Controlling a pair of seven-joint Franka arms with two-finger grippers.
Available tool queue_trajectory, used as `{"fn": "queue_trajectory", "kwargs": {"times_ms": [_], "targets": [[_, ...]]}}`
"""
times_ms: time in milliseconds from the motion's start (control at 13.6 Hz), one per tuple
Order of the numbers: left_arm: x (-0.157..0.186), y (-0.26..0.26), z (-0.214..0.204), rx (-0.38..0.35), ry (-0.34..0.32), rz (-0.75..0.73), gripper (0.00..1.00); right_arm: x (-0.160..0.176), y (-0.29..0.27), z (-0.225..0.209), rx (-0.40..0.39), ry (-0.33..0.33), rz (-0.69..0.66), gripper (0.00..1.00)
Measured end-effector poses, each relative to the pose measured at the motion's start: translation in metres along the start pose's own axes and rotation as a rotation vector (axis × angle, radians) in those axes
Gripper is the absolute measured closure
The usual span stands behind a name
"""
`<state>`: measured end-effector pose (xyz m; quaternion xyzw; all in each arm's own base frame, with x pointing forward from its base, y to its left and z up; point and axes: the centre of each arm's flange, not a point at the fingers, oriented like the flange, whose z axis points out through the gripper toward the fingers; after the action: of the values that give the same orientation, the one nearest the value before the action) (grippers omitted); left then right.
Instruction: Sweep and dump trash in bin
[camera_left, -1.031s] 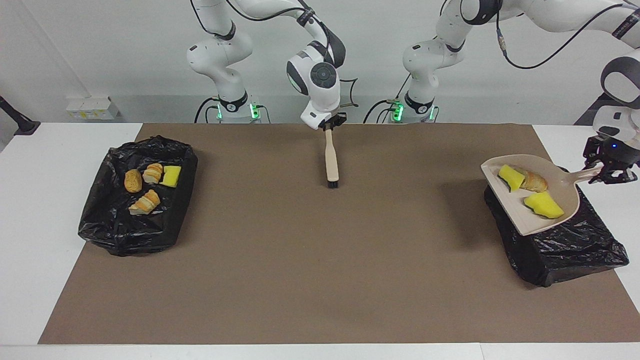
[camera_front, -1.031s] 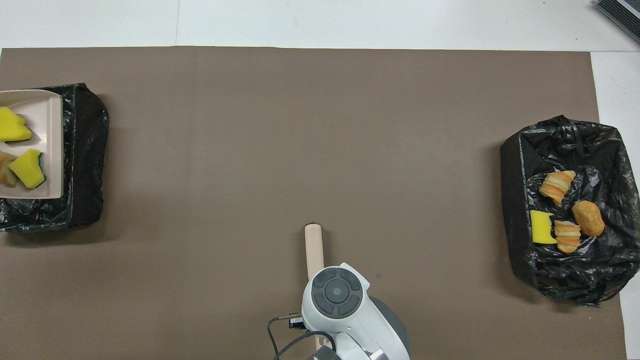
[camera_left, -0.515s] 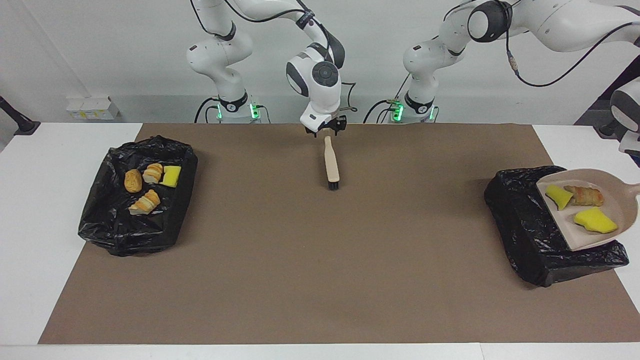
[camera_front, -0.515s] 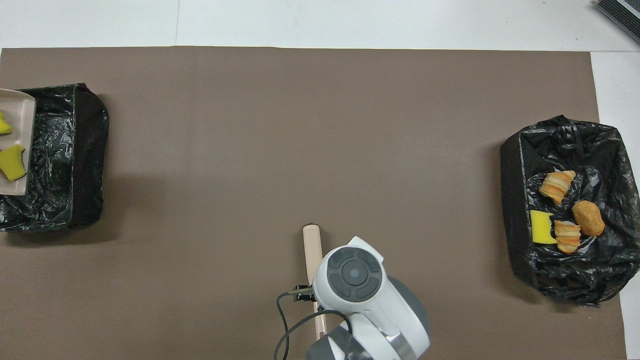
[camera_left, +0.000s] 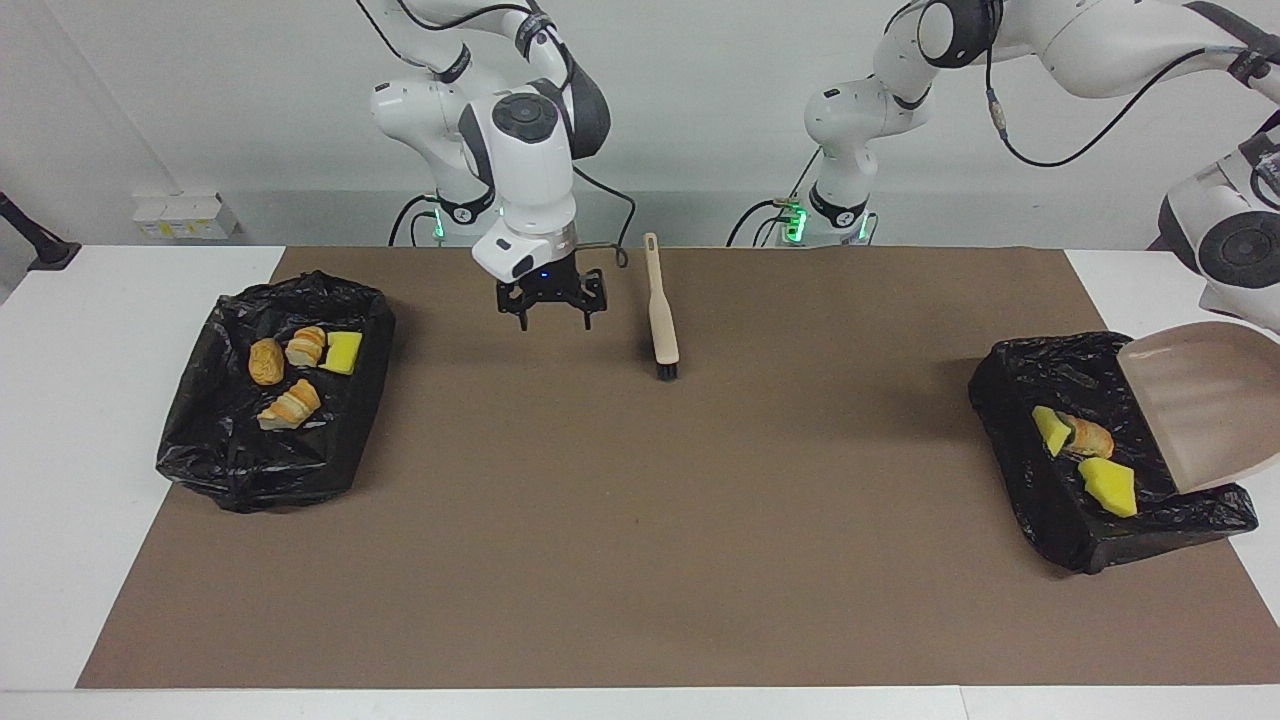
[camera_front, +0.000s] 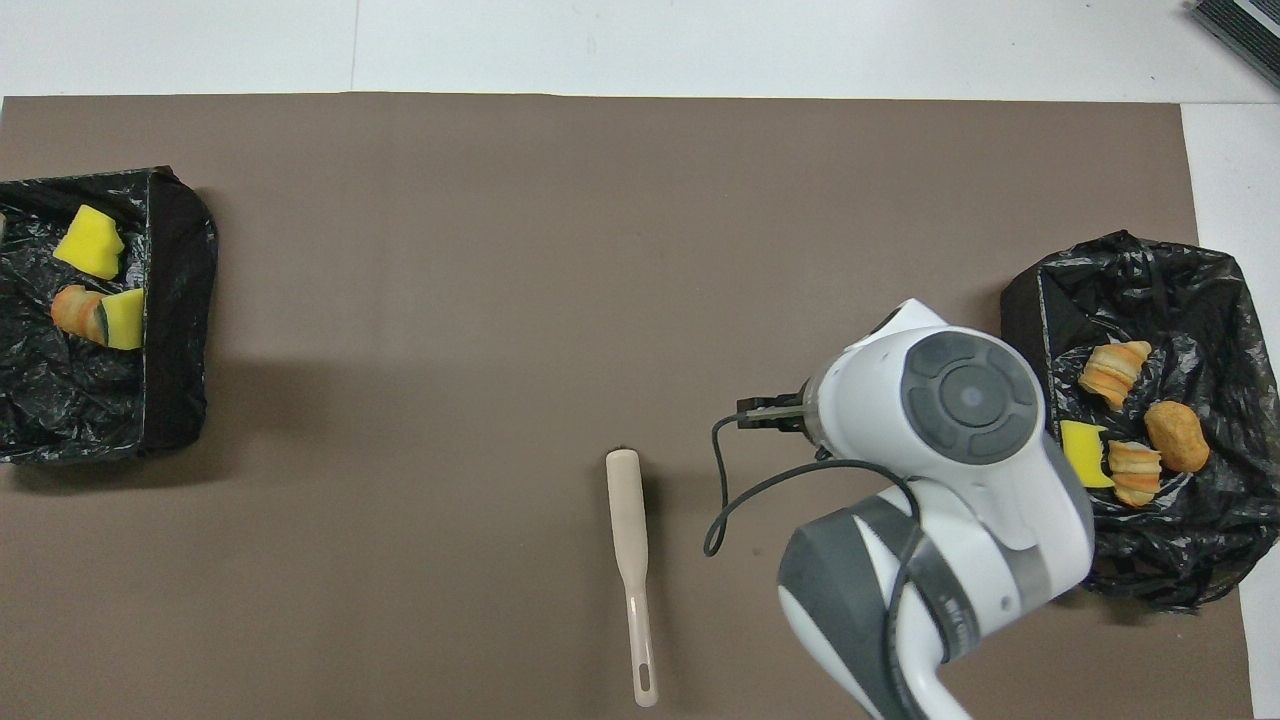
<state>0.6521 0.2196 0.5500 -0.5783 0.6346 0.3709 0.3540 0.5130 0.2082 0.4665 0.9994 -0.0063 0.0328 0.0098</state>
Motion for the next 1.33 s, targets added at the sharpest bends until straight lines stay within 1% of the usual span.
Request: {"fn": "queue_trajectory", "kwargs": {"times_ms": [221, 295, 368, 589, 663, 736, 884, 957, 1104, 1325], "targets": [[-0.02, 0.015, -0.03, 0.014, -0.012, -0.024, 0.69, 0.024, 0.053, -0.047, -0.018, 0.006, 0.017, 0.0], [-0.018, 0.018, -0.045, 0.009, -0.004, -0.025, 0.69, 0.027, 0.074, -0.07, -0.024, 0.009, 0.017, 0.0], [-0.012, 0.018, -0.061, 0.006, 0.025, -0.027, 0.69, 0.027, 0.092, -0.093, -0.03, 0.007, 0.017, 0.0], [0.018, 0.018, -0.093, -0.018, 0.197, -0.065, 0.69, 0.015, 0.122, -0.144, -0.045, -0.003, 0.046, 0.0], [0.03, 0.018, -0.1, -0.038, 0.252, -0.096, 0.69, 0.011, 0.129, -0.16, -0.047, 0.001, 0.06, 0.0], [0.041, 0.019, -0.107, -0.064, 0.294, -0.127, 0.69, 0.008, 0.136, -0.175, -0.046, 0.012, 0.074, 0.0], [0.067, 0.021, -0.134, -0.124, 0.353, -0.204, 0.69, 0.003, 0.153, -0.201, -0.043, 0.029, 0.105, 0.0], [0.083, 0.021, -0.151, -0.149, 0.385, -0.243, 0.69, 0.0, 0.162, -0.21, -0.044, 0.021, 0.11, 0.0], [0.119, 0.023, -0.188, -0.197, 0.47, -0.319, 0.69, -0.008, 0.183, -0.224, -0.048, -0.024, 0.092, 0.0], [0.176, 0.03, -0.241, -0.285, 0.567, -0.453, 0.69, -0.014, 0.237, -0.231, -0.04, -0.058, 0.146, 0.0]]}}
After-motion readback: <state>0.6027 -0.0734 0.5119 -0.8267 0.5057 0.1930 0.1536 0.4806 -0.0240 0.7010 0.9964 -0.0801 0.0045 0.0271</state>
